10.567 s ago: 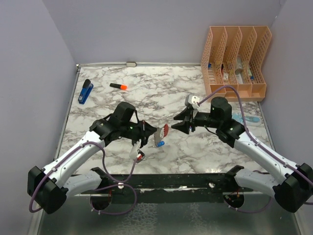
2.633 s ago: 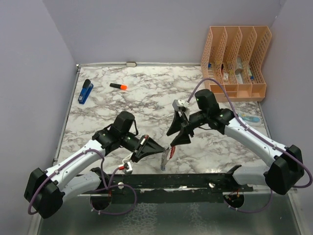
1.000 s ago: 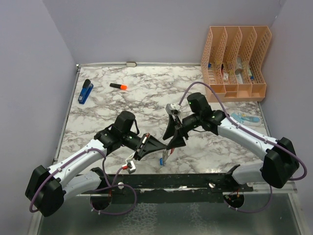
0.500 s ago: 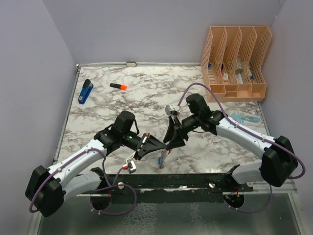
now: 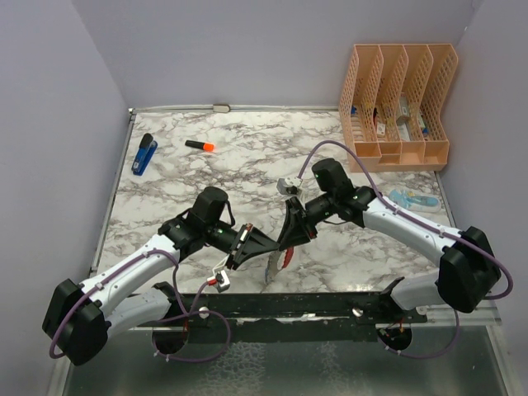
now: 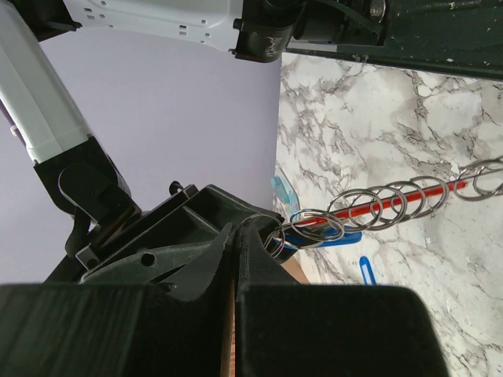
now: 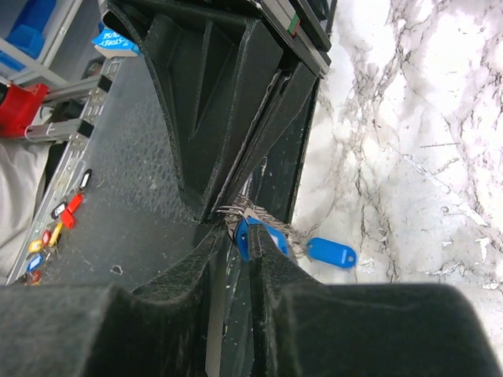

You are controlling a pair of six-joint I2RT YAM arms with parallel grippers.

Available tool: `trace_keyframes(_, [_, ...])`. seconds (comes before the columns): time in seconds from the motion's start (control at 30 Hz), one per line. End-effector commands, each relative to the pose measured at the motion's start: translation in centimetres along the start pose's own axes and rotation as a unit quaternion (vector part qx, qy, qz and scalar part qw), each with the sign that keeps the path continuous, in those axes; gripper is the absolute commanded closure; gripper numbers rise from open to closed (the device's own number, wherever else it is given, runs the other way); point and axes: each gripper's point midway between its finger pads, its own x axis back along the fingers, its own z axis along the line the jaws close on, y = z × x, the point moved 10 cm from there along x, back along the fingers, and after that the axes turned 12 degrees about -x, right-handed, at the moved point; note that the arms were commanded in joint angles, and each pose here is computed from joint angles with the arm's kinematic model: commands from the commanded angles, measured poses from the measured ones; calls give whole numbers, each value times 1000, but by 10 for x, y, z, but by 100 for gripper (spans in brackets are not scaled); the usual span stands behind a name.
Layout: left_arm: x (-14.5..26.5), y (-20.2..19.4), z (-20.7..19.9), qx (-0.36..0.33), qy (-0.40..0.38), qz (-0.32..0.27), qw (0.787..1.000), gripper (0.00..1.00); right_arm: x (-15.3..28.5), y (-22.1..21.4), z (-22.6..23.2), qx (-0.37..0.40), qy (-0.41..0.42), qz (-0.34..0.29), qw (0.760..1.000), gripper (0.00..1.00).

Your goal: Put the keys on the keyring

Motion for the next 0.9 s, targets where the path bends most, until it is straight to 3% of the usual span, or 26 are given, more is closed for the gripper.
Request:
trace_keyframes(0.0, [3,3,49,-373,9,3,928,100,-2,1,-2,9,-8,-4,1000,85])
trace_keyframes(0.03, [3,3,50,-372,9,3,928,100,-2,1,-1,9,-9,-4,1000,83])
trace_keyframes(0.13, [3,4,52,-371,14,0,929,100,0,1,0,19,-20,-6,1000,60])
trace_keyframes(0.2, [4,6,53,-369,18,-3,929,100,2,2,6,35,-17,-10,999,51])
trace_keyframes(0.5, [4,13,59,-368,61,-25,927,100,8,1,26,103,10,-32,994,35])
trace_keyframes(0.87, [1,11,52,-369,102,-46,923,100,4,11,15,123,8,-34,992,31])
